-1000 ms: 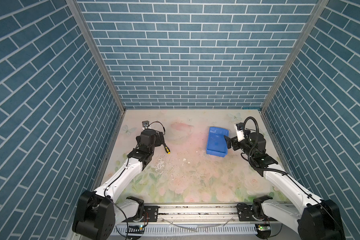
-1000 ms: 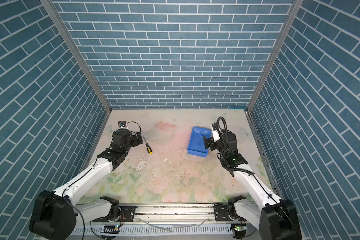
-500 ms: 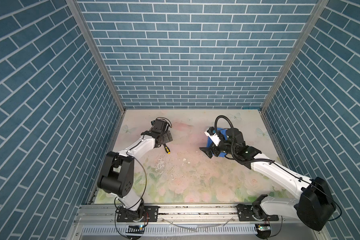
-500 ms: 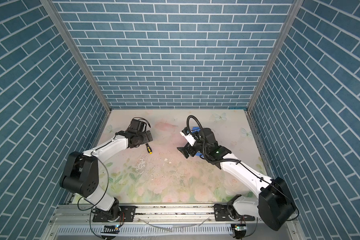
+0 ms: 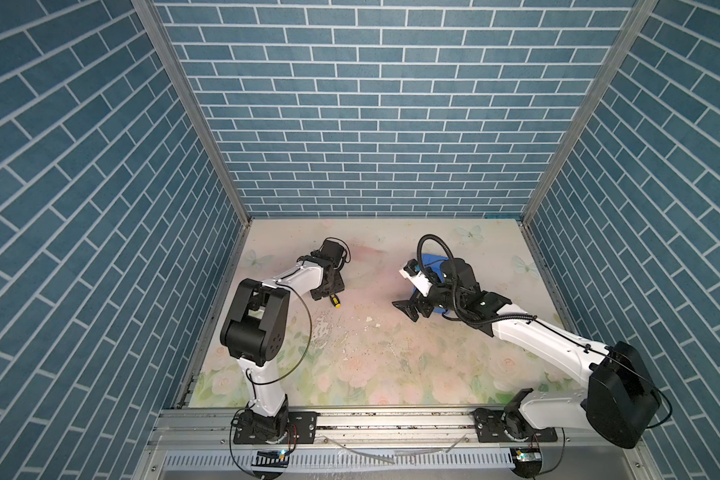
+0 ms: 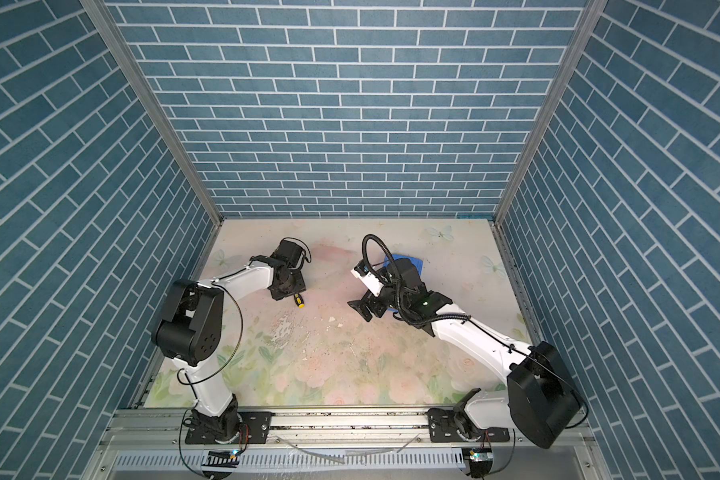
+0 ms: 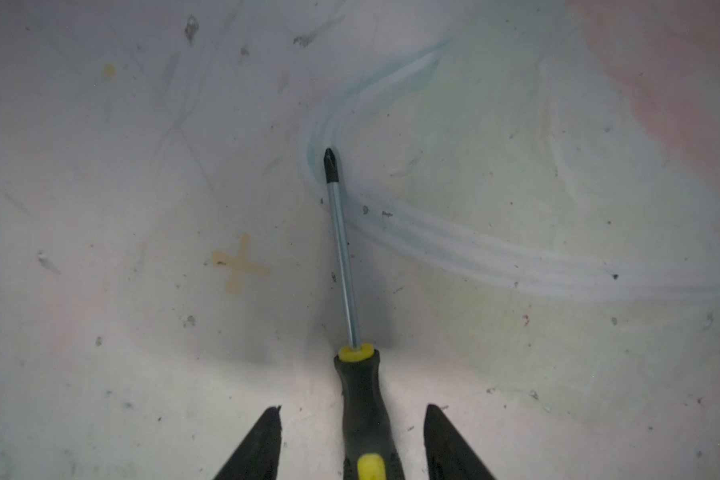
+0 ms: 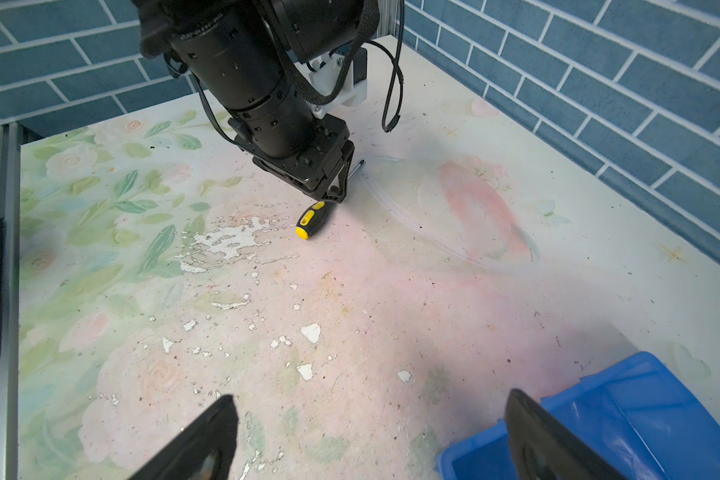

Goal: Put the screwdriver in the bin
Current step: 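Grasp the black-yellow screwdriver handle with the left gripper while the right arm approaches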

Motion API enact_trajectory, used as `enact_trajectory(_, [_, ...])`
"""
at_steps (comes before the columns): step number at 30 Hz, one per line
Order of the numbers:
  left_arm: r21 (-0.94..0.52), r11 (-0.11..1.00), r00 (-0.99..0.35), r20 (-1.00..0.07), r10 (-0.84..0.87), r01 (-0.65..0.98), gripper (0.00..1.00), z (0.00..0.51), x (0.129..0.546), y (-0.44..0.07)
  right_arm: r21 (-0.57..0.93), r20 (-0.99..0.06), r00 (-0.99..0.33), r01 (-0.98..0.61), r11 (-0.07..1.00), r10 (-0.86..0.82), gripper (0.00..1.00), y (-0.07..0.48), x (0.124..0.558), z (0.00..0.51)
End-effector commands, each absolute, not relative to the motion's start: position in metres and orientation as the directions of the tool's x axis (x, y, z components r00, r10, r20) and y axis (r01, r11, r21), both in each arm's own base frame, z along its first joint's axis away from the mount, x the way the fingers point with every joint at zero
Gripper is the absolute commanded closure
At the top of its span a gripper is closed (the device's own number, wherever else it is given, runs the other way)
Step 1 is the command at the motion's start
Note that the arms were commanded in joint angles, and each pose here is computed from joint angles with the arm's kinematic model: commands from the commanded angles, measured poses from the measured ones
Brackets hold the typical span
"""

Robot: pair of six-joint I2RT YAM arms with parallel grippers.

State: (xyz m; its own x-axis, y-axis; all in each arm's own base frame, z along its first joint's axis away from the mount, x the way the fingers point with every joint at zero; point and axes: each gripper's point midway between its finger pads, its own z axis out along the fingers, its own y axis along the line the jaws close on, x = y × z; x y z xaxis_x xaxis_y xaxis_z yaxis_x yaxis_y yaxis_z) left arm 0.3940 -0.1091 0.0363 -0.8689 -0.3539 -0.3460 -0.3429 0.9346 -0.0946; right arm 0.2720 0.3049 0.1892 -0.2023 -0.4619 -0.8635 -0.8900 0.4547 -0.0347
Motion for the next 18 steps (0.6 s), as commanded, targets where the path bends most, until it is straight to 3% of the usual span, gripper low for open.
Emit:
enact_trajectory(1, [-0.060,0.936,-0.884,-0.314,-0.347,-0.346,0.52,0.028,0.388,-0.110,-0.076,-0.875,-0.149,-0.898,0.433,-0.461,0.01,0.314,0.278,0.205])
enact_trajectory(6, [-0.054,0.937,-0.890,-0.297,-0.346,-0.346,0.60,0.018,0.386,-0.112,-0.071,-0.872,-0.153,-0.900,0.430,-0.464,0.01,0.315,0.278,0.203])
enact_trajectory(12, [-0.074,0.929,-0.884,-0.291,-0.367,-0.362,0.77,0.013,0.385,-0.115,-0.068,-0.872,-0.158,-0.898,0.434,-0.463,0.01,0.315,0.278,0.204])
enact_trajectory(18, [-0.098,0.921,-0.853,-0.351,-0.386,-0.376,0.89,0.028,0.385,-0.109,-0.048,-0.877,-0.174,-0.896,0.442,-0.447,0.01,0.315,0.277,0.203])
